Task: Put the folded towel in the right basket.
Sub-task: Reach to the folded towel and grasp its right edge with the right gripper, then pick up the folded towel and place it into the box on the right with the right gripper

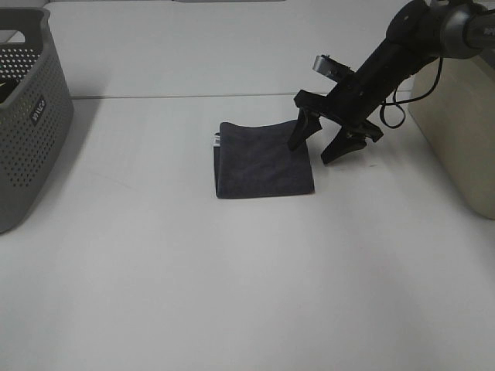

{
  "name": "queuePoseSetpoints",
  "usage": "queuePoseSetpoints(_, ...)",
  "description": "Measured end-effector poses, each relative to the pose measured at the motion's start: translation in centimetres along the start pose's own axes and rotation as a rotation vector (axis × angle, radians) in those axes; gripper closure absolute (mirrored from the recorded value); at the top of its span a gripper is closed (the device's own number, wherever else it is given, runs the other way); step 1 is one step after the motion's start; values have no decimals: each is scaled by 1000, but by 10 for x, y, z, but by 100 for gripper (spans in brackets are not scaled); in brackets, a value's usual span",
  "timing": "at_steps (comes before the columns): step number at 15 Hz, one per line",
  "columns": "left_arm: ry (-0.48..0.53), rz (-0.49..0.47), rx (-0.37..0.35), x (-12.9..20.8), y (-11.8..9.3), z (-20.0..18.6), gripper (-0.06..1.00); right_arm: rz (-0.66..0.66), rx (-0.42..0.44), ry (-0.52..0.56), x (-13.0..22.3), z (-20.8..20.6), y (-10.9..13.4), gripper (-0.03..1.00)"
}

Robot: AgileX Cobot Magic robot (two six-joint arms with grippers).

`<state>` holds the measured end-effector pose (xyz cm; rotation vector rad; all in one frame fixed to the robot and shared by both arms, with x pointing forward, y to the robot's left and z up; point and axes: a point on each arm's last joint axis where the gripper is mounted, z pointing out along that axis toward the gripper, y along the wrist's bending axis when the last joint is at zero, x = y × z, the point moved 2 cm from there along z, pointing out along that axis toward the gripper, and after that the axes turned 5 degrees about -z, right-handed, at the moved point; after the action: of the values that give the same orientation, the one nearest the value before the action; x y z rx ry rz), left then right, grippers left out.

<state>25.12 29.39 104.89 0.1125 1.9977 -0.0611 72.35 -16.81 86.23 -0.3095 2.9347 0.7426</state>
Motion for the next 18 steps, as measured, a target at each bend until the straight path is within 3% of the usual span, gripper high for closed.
queuePoseSetpoints(3,0,0,0,0,0,0,-4,12,-14,-10,-1,9,-3,28)
queuePoseSetpoints(5,0,0,0,0,0,0,-4,22,-53,-28,-3,17,-2,36)
queuePoseSetpoints(6,0,0,0,0,0,0,-4,17,-48,-36,-4,19,-1,43)
queuePoseSetpoints(10,0,0,0,0,0,0,-4,22,-57,-38,-4,26,2,89)
queuePoseSetpoints(15,0,0,0,0,0,0,-4,8,-62,-38,-4,23,4,92)
queuePoseSetpoints(18,0,0,0,0,0,0,-4,-66,-66,-80,-10,-6,20,92)
